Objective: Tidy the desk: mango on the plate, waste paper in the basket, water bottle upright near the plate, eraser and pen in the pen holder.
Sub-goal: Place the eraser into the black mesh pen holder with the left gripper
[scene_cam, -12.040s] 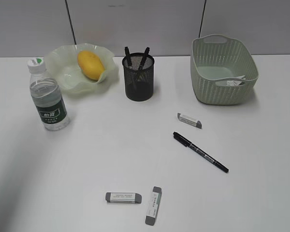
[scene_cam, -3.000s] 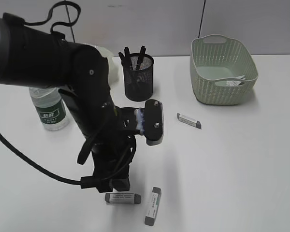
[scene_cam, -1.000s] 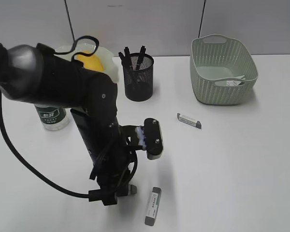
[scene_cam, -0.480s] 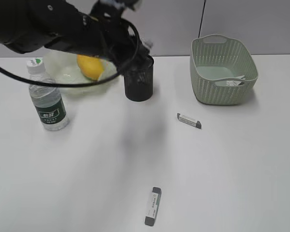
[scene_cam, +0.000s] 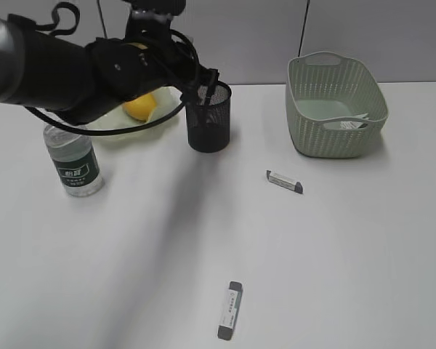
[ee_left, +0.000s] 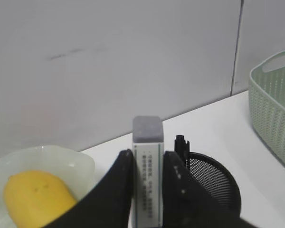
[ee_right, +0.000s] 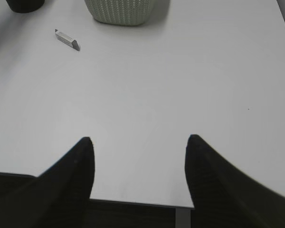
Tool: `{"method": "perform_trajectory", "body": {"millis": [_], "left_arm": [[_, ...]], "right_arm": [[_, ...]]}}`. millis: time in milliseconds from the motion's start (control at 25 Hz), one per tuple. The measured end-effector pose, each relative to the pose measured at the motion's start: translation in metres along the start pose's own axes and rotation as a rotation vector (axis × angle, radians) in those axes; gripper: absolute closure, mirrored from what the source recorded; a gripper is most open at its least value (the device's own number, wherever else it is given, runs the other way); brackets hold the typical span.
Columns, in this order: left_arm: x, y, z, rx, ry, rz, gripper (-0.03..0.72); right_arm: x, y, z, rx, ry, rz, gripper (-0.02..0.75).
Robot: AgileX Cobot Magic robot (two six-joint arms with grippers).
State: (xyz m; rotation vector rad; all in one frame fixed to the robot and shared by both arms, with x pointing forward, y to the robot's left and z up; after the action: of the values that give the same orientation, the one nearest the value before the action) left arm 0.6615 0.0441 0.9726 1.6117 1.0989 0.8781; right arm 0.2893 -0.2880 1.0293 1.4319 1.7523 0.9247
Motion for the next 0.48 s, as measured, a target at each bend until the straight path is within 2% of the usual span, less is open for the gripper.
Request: {"method": "perform_trajectory", "body": {"millis": [240,480], "left_arm": [[-0.010,-0.010,0.008,-0.019,-0.058,-0.008,0.547],[-0.019,-0.025,0.017,-0.032,-0.105,0.045,0.547]], "right_arm": [[0.000,0.000,0.000,0.000,0.000,0.001,0.260],[0.000,0.000,0.000,0.000,0.000,0.003,0.259]]}}
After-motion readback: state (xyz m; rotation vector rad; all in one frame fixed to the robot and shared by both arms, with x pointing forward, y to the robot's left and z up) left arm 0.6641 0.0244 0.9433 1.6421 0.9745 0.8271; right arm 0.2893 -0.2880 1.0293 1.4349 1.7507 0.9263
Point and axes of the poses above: a point on each arm's last joint axis where the gripper is mounted, z pointing out along that axis toward the gripper, x along the wrist's bending axis when the last joint is at zero, y = z × x, the point moved 5 cm from there along z, pointing out along that axis toward the gripper, and after that the axes turned 4 degrees about -z, right-handed, at the moved point
